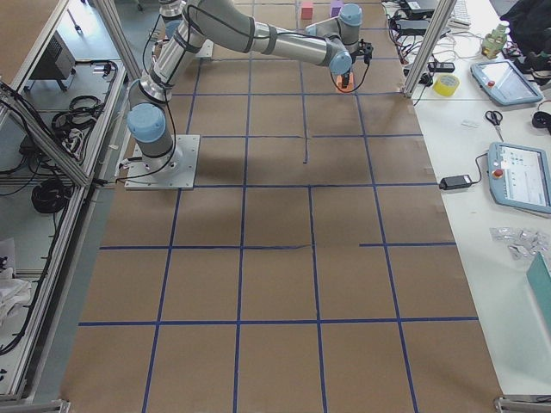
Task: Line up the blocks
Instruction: 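Carry the orange cube with the right gripper toward the table center and set it down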
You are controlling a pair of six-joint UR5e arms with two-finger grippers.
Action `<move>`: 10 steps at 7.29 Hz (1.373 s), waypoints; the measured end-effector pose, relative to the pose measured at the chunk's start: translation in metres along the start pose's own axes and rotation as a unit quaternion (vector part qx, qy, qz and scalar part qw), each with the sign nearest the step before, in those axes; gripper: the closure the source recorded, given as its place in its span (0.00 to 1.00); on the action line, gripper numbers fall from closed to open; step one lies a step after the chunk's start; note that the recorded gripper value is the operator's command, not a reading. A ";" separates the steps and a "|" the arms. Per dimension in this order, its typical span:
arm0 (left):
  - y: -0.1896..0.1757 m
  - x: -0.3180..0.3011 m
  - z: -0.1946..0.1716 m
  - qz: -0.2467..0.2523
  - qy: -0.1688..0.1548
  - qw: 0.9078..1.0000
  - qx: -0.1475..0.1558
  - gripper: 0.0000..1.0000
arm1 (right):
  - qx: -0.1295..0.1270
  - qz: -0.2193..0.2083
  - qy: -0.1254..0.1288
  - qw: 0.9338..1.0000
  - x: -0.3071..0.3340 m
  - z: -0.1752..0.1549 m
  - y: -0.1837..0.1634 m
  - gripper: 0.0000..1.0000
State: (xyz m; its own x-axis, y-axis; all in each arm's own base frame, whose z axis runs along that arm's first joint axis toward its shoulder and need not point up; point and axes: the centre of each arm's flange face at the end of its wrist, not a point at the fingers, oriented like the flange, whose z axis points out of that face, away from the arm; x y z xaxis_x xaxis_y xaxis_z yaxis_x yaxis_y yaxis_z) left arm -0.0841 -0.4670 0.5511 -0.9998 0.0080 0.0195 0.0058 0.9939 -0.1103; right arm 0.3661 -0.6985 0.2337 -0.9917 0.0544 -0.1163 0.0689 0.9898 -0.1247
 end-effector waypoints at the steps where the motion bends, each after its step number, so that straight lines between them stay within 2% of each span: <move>1: 0.000 0.000 0.000 0.000 -0.001 1.000 0.000 0.00 | -0.004 -0.016 0.011 1.000 -0.012 0.005 0.002 1.00; 3: 0.001 0.000 -0.001 0.000 -0.001 1.000 0.001 0.00 | -0.004 -0.059 0.040 0.997 -0.013 0.012 0.000 1.00; 4: 0.001 0.000 -0.001 0.002 0.000 1.000 0.000 0.00 | -0.002 -0.063 0.049 0.997 -0.012 0.014 -0.002 1.00; 7: 0.000 0.000 0.000 0.005 -0.001 1.000 0.000 0.00 | -0.004 -0.045 0.032 0.998 -0.018 0.019 -0.006 1.00; 8: -0.001 -0.001 -0.001 0.009 -0.001 1.000 0.005 0.00 | -0.006 -0.044 0.030 0.999 -0.019 0.024 -0.006 0.93; 9: -0.002 -0.002 -0.004 0.016 -0.002 1.000 0.013 0.00 | -0.008 -0.043 0.029 0.999 -0.020 0.027 -0.006 0.24; 10: -0.004 -0.002 -0.005 0.021 -0.004 1.000 0.017 0.00 | -0.008 -0.043 0.029 0.999 -0.020 0.028 -0.006 0.08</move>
State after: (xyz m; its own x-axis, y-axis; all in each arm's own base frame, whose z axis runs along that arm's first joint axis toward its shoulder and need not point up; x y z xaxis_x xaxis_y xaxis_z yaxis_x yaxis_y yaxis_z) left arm -0.0819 -0.4701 0.5561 -0.9988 0.0482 0.0072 0.0466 0.9883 -0.1452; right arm 0.3883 -0.7091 0.2091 -0.9986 -0.0232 -0.0478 -0.0176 0.9931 -0.1156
